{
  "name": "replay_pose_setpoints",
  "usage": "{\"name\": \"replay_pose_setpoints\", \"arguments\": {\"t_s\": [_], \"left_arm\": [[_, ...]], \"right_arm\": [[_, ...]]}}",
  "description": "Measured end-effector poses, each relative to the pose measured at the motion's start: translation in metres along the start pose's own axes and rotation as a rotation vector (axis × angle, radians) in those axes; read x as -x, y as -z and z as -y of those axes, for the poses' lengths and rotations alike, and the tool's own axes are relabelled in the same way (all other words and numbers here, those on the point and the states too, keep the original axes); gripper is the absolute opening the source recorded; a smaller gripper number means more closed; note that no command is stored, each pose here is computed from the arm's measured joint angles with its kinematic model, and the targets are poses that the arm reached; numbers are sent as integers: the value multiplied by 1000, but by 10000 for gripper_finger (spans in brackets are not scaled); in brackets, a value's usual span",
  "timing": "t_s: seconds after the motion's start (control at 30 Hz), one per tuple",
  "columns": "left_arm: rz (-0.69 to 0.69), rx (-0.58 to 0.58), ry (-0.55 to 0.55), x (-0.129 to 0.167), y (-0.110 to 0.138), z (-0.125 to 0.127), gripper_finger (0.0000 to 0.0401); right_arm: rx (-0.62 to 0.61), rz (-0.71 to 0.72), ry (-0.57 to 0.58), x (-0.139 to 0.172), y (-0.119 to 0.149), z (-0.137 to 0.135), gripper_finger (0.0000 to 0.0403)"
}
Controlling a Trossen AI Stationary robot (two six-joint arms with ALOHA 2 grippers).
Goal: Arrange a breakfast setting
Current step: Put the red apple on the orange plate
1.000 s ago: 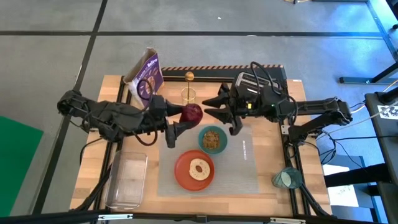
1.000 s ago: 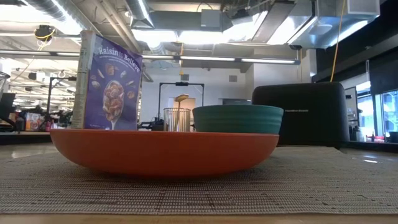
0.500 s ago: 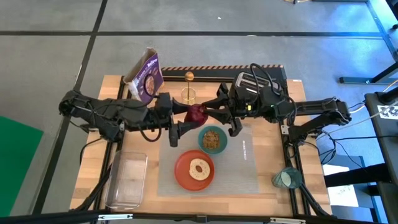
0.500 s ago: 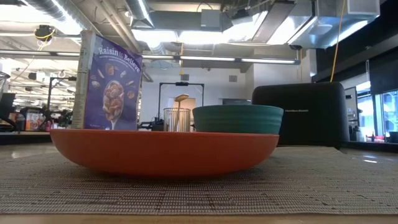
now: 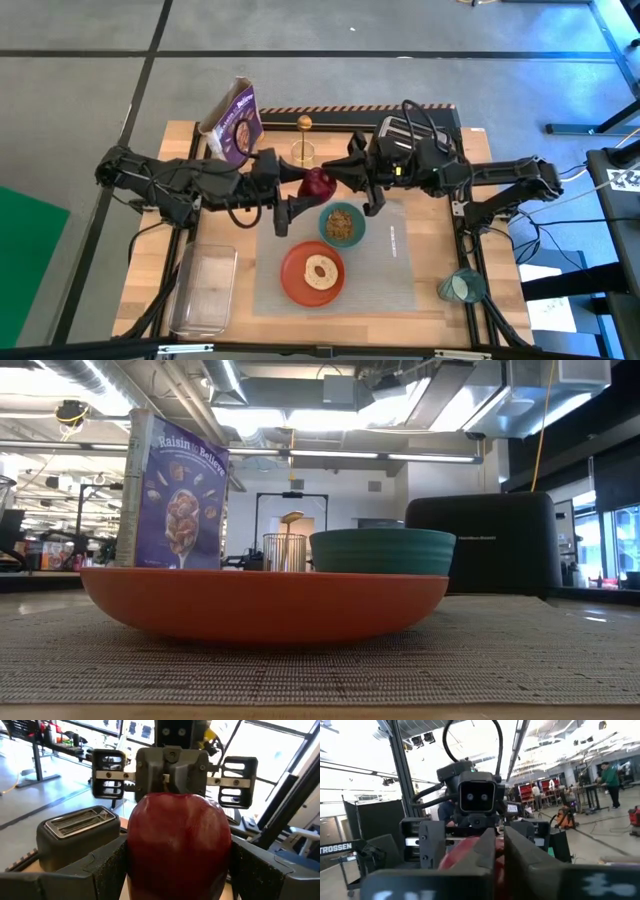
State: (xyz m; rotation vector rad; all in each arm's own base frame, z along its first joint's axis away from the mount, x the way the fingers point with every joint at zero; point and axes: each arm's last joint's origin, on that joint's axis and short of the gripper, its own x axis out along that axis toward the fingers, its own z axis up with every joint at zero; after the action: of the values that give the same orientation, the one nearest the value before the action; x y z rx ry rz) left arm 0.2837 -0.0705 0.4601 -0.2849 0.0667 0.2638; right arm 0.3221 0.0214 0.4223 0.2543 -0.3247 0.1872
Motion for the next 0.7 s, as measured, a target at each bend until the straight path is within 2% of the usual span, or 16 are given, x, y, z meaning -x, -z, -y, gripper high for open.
{"name": "replay_pose_setpoints", "arguments": {"t_s": [0.07,0.37,0.7], "left_arm": [[14,4,-11,0,-1,0,292],[26,13,-29,-3,-4,-6,292],[33,16,-44,-3,-5,-7,292]], "right_arm": [[8,6,-2,0,-1,0,7],[34,-2,0,0,0,0,8],[25,-10,36,0,2,1,78]]}}
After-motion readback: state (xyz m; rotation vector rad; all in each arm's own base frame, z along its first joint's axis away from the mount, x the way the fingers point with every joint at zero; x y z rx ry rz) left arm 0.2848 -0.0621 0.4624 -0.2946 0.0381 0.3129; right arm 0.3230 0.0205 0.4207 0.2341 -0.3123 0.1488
